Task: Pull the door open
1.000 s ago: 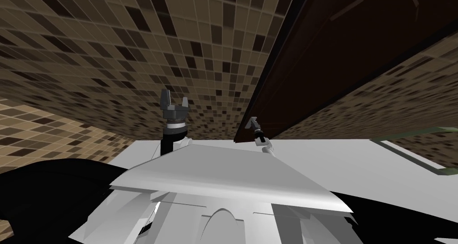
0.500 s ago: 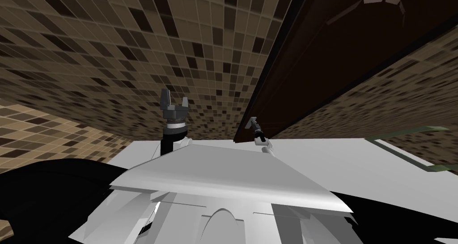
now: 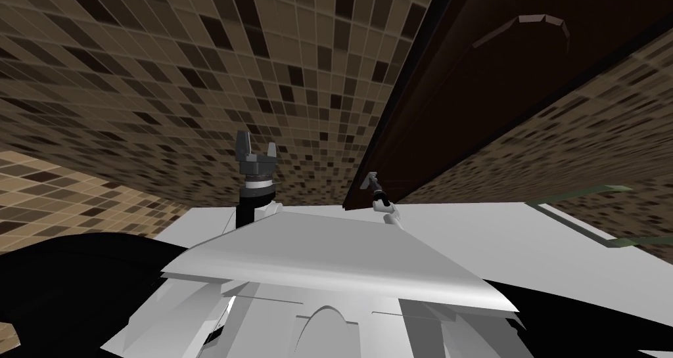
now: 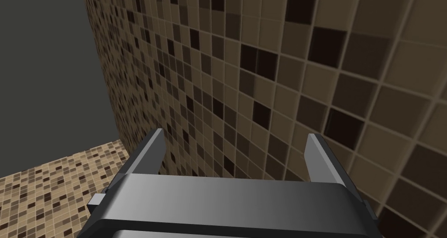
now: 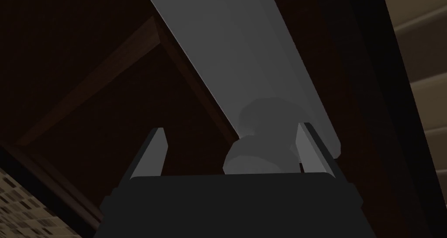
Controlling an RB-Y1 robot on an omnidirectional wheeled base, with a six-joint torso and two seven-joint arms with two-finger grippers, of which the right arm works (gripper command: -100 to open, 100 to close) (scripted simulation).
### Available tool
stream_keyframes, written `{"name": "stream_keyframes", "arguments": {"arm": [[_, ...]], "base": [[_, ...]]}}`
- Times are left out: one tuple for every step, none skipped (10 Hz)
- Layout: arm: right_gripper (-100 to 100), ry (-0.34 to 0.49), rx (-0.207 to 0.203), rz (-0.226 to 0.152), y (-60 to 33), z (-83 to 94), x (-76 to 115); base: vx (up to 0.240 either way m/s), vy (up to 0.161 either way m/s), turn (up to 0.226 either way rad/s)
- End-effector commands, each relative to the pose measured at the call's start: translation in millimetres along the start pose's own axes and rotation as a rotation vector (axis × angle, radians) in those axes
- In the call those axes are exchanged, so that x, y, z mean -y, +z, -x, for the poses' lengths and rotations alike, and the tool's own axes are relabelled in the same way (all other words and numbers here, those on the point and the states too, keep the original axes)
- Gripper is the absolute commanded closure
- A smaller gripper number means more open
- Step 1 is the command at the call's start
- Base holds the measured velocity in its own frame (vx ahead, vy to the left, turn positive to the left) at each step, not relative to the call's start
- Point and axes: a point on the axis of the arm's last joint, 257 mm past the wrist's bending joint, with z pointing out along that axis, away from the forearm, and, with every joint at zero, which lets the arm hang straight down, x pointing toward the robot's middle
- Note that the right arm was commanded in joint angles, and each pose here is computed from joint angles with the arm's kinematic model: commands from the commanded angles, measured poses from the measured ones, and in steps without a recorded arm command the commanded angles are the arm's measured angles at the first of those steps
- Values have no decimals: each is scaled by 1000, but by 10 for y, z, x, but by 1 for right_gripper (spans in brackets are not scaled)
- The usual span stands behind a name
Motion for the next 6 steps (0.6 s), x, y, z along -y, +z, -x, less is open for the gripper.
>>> {"name": "stream_keyframes", "arguments": {"arm": [[100, 31, 8, -50, -66, 125, 287], [100, 31, 8, -50, -66, 125, 287], [100, 31, 8, -50, -66, 125, 287], [100, 91, -19, -87, -67, 54, 384], [100, 110, -17, -89, -68, 57, 388], [100, 119, -16, -90, -68, 59, 390]], "base": [[-9, 5, 20], [-5, -11, -12], [1, -8, -5], [-9, -8, -43], [-22, 0, -16], [-18, 5, -28]]}}
